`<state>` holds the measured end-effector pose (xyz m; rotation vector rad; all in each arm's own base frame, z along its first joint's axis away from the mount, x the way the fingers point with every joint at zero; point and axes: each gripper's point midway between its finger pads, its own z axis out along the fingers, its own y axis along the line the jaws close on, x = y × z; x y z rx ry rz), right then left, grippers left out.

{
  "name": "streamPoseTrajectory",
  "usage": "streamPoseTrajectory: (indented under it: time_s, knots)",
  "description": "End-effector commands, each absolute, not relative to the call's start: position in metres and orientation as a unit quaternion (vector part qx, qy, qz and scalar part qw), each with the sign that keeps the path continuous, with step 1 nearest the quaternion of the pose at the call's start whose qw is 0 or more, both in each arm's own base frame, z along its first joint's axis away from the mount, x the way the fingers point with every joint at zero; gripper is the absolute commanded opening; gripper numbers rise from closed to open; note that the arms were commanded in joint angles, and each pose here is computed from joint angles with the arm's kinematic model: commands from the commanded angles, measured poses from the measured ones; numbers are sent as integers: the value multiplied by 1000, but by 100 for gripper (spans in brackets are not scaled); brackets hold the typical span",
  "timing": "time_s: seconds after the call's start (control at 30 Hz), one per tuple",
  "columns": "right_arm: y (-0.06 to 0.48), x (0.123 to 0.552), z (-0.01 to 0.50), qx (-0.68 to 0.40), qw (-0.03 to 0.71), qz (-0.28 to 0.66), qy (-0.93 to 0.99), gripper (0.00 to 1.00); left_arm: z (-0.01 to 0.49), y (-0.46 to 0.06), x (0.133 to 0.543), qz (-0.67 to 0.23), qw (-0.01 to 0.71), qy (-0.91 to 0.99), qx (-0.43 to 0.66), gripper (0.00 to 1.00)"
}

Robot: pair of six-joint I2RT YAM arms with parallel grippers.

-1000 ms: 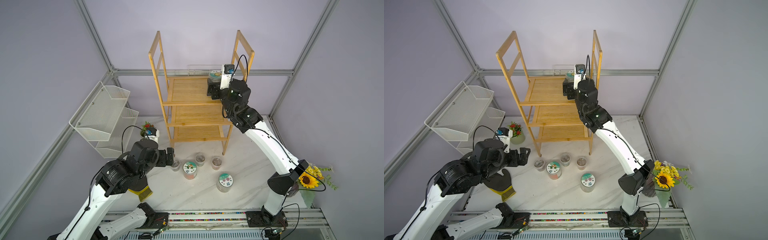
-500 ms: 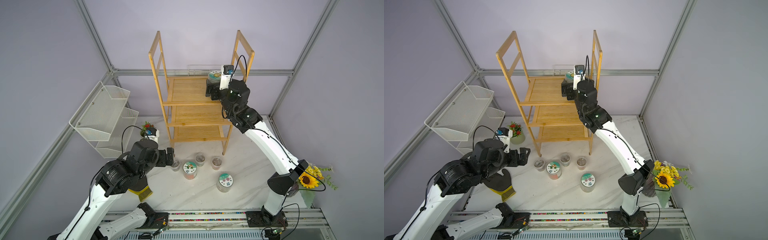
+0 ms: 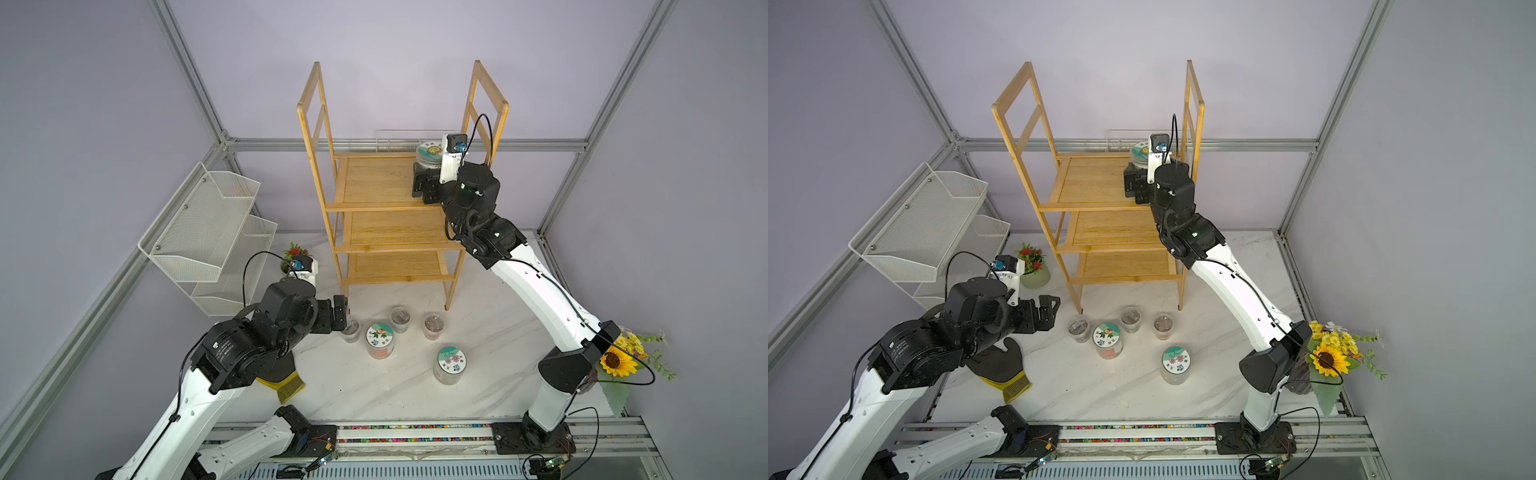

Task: Place the seed container on the shelf
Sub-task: Place the seed jar on the shelf.

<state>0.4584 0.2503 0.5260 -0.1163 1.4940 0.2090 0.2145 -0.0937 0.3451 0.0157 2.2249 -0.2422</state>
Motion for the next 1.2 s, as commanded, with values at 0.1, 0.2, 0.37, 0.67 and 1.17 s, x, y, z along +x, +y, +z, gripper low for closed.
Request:
streamPoseTrajectory:
  time_s: [0.1,0.2,0.37,0.67,1.17]
  knots:
    - [241,437,543,-49,733,105,670,97,362,-92,213,-106,454,885,8,100]
    - [242,434,543,-52,732,105,672,97,361,-91,212,-107,454,885,8,99]
    - [244,430,540,-55,727,107,676,97,362,-90,210,-108,455,884,6,100]
    - [245,419,540,-57,725,108,678,97,363,-89,208,-109,453,885,5,100]
    - [242,408,544,-55,728,104,676,97,367,-83,203,-110,458,882,0,100]
